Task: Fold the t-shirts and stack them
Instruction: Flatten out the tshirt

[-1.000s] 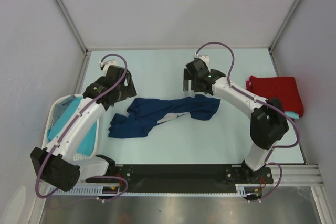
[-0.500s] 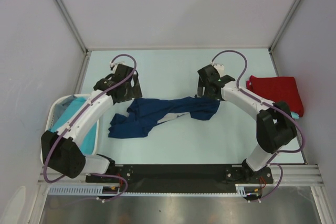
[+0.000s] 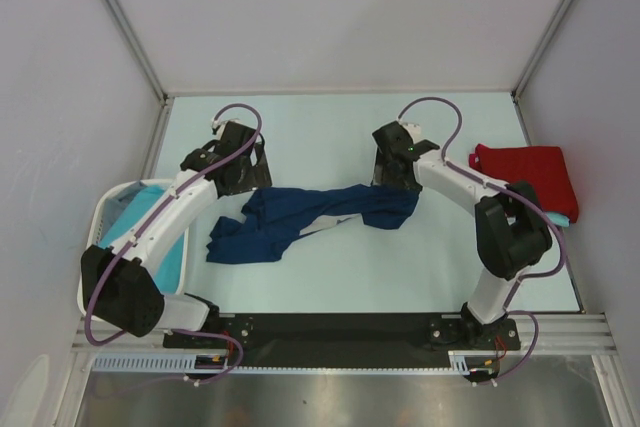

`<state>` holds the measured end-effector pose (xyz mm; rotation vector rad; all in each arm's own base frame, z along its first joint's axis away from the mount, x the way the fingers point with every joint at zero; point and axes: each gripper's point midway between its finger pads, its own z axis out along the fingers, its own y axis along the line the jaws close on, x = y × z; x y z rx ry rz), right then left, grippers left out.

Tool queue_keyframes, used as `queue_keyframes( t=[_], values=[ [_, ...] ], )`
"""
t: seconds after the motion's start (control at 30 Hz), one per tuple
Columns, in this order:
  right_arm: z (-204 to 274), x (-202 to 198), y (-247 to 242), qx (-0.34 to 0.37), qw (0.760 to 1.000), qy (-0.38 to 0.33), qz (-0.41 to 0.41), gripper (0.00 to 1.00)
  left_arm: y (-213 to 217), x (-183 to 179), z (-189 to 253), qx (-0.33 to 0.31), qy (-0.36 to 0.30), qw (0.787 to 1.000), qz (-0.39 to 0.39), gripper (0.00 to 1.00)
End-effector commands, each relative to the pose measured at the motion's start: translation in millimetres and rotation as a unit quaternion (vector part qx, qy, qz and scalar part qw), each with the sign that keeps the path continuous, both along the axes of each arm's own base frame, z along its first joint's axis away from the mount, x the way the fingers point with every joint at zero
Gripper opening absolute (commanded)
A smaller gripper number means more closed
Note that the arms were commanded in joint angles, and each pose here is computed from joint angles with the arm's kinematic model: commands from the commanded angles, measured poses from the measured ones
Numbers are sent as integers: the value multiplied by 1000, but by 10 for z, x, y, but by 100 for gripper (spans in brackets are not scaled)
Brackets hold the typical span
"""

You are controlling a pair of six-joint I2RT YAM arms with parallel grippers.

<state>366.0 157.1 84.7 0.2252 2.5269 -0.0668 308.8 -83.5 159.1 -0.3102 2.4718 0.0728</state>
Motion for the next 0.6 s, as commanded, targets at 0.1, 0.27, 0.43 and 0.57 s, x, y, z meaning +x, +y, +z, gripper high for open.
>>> queue_keyframes(
  t=[0.1,0.27,0.43,0.57],
  values=[
    [15,261,197,25,999,-22,3,73,-12,26,53,-8,-14,1000,-7,99],
    [-11,365,230,28,999,-24,0,66,5,12,28,-4,-11,1000,-9,99],
    [59,342,234,32,999,-30,1,46,20,-2,35,-1,-13,1000,-9,99],
    [170,262,203,26,999,-38,4,42,6,1,21,-4,-11,1000,-9,98]
  ],
)
